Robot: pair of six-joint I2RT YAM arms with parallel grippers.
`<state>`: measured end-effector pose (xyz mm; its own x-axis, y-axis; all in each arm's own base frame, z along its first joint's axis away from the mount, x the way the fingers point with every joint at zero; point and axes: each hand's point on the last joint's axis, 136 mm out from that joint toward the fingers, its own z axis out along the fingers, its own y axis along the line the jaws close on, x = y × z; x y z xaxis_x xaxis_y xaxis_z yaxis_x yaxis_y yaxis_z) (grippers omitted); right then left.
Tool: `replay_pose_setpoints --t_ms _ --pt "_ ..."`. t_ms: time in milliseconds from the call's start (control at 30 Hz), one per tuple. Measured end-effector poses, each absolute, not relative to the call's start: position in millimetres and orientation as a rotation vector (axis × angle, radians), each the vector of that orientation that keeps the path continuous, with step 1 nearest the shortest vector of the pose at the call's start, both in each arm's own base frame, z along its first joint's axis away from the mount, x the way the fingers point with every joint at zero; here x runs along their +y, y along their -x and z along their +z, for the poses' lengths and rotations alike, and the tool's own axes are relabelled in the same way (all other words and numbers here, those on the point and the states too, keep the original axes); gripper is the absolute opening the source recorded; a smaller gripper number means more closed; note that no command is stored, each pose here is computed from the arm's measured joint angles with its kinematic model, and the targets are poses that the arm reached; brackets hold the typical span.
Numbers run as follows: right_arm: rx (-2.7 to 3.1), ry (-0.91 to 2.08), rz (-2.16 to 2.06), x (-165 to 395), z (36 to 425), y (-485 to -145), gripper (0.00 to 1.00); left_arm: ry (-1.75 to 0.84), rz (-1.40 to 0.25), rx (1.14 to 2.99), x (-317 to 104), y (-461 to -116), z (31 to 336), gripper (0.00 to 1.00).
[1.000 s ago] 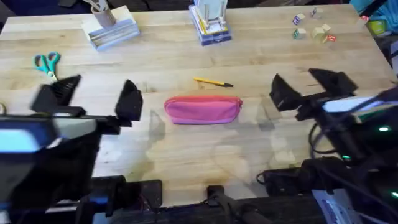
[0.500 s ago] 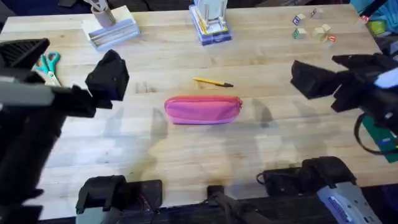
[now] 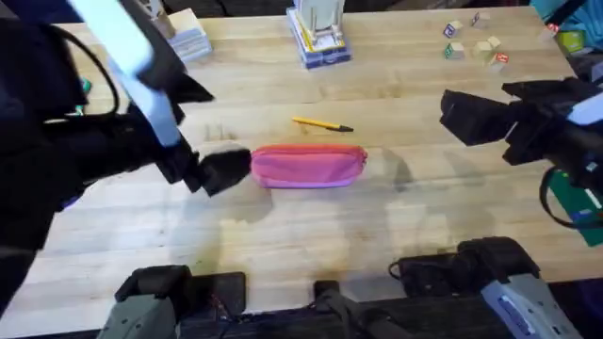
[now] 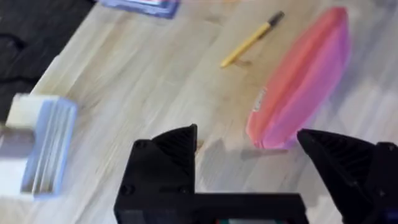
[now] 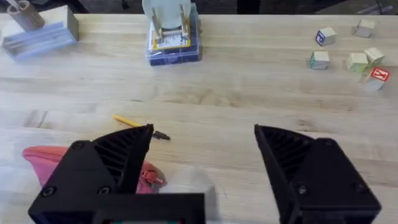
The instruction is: Unzip the bag, pick up the pens from the table one at a time and place them inside, then zip the bag closed.
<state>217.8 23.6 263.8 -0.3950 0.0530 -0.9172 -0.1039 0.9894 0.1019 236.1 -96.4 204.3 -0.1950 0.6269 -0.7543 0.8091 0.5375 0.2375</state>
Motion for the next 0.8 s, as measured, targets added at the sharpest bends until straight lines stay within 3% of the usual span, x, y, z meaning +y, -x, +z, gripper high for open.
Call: replay_pose_setpoints --t_ms 300,800 --pt "1.97 0.036 0.169 23.6 263.8 -217.8 0.998 -1.53 -0.403 1.757 -114.6 -219.5 170.0 0.994" --pt "1.97 0.036 0.169 23.6 263.8 -217.8 0.998 -1.622 -0.555 1.748 -122.1 -235.6 129.6 0.993"
